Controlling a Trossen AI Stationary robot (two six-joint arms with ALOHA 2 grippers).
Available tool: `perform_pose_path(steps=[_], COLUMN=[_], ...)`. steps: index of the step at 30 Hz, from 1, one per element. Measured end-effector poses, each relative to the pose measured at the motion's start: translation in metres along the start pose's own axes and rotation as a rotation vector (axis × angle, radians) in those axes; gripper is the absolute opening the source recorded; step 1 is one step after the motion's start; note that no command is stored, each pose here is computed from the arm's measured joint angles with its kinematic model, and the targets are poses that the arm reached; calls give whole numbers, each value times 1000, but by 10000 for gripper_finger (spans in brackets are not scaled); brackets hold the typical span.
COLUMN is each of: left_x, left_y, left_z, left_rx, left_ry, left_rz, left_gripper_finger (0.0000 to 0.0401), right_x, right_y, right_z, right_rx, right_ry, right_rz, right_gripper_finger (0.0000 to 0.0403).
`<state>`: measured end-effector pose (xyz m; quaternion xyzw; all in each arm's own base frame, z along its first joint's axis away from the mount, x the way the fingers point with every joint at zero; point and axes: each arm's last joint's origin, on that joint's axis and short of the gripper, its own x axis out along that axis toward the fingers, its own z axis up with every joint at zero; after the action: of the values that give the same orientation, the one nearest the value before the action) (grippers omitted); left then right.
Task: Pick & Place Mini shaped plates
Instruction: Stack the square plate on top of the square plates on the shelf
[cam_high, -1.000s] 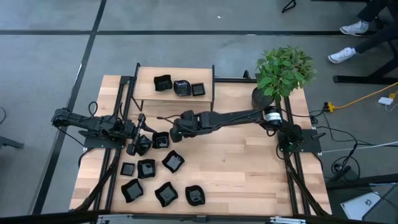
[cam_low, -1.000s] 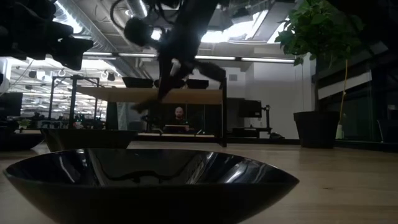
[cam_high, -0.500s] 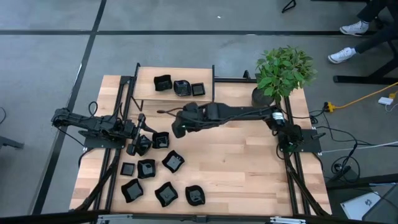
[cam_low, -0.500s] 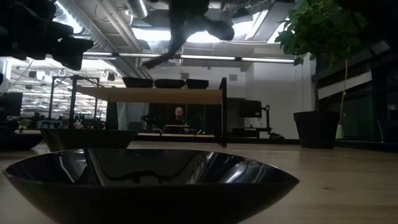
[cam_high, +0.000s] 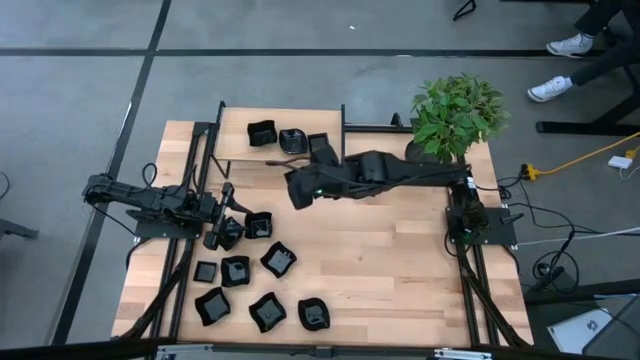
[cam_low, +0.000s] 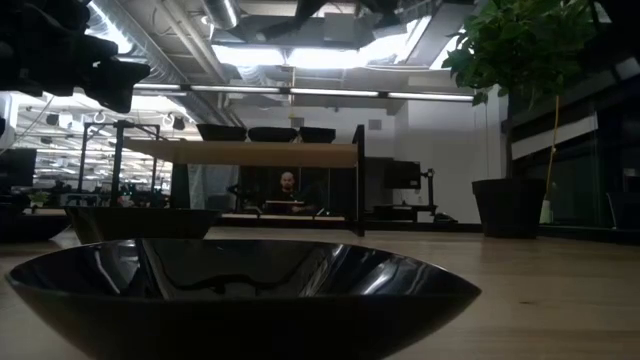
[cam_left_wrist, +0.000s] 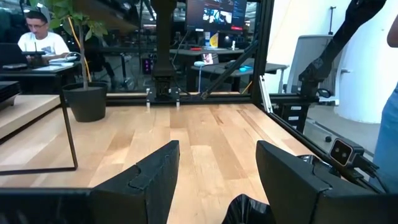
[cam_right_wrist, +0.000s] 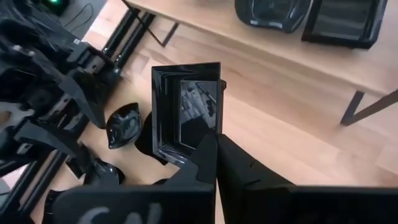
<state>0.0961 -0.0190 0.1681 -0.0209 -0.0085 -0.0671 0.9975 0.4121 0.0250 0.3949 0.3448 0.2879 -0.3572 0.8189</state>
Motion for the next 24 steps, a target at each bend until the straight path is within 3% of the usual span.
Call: perform_pose_path(steps=[13,24], left_x=[0,0], left_y=[0,0], left_z=[0,0], left_rx=[0,0], left_ry=[0,0], left_rz=[-1,0], left_gripper_finger=[207,208], right_x=[0,16], right_y=[-9,-33], right_z=[15,46], right_rx=[-55,7], right_ry=[-66,-86], right_rz=[-49,-124], right_gripper_finger=[0,1])
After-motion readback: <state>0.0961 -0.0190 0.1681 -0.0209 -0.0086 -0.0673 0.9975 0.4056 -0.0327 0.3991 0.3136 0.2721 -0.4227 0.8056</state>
